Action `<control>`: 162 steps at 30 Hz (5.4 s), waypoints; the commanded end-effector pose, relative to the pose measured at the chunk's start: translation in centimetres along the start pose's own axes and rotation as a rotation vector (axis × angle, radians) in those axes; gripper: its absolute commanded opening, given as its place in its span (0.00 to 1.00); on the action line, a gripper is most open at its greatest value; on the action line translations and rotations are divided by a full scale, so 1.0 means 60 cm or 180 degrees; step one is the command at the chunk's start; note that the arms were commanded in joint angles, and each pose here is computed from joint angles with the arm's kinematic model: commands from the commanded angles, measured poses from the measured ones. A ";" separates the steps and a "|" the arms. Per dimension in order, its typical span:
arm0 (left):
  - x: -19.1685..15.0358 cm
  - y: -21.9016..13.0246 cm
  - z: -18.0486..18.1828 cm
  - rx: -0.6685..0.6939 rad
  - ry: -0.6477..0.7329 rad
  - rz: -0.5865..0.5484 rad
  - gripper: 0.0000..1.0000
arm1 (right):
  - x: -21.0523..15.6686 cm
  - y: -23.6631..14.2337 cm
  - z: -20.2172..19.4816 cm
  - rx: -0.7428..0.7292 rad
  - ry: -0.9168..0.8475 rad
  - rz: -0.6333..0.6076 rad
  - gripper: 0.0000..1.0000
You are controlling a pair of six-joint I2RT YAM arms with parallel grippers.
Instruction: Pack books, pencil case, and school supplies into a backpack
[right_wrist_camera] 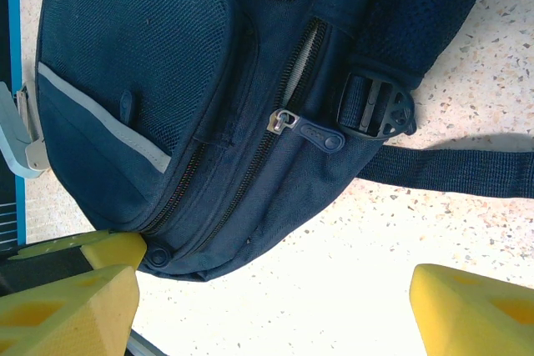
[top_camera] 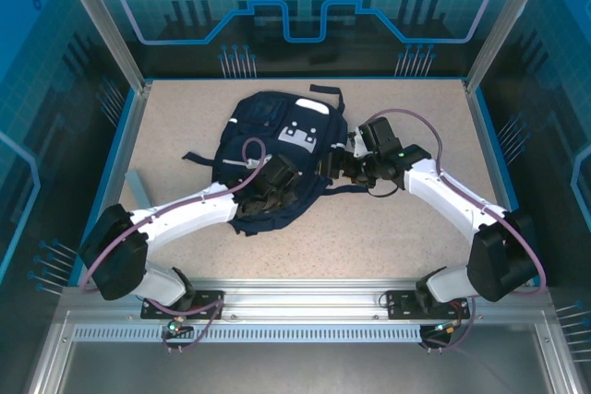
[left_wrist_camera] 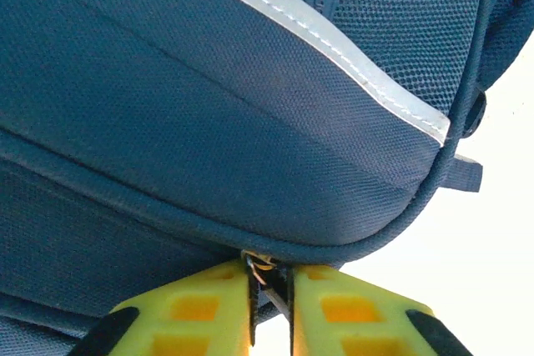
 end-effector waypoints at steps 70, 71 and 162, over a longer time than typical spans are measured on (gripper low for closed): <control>0.023 -0.023 0.011 -0.0608 0.1382 0.0161 0.00 | 0.011 0.017 -0.054 -0.0279 0.0984 -0.0266 0.22; 0.020 -0.028 -0.005 -0.0723 0.1427 0.0151 0.00 | 0.010 0.015 -0.052 -0.0243 0.0979 -0.0260 0.25; -0.077 -0.067 -0.198 -0.1442 0.2365 0.0132 0.00 | -0.024 -0.043 -0.074 -0.0097 0.1632 -0.0268 0.70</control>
Point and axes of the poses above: each hand's point on the last joint's axis, 136 mm out from that joint toward the fingers, its own y axis out along the fingers, its own z axis along the line the jaws close on, x = y × z, the point moved 1 cm from there along -y, back along the fingers, and after that the axes turned 7 degrees about y, right-handed, at the moved point
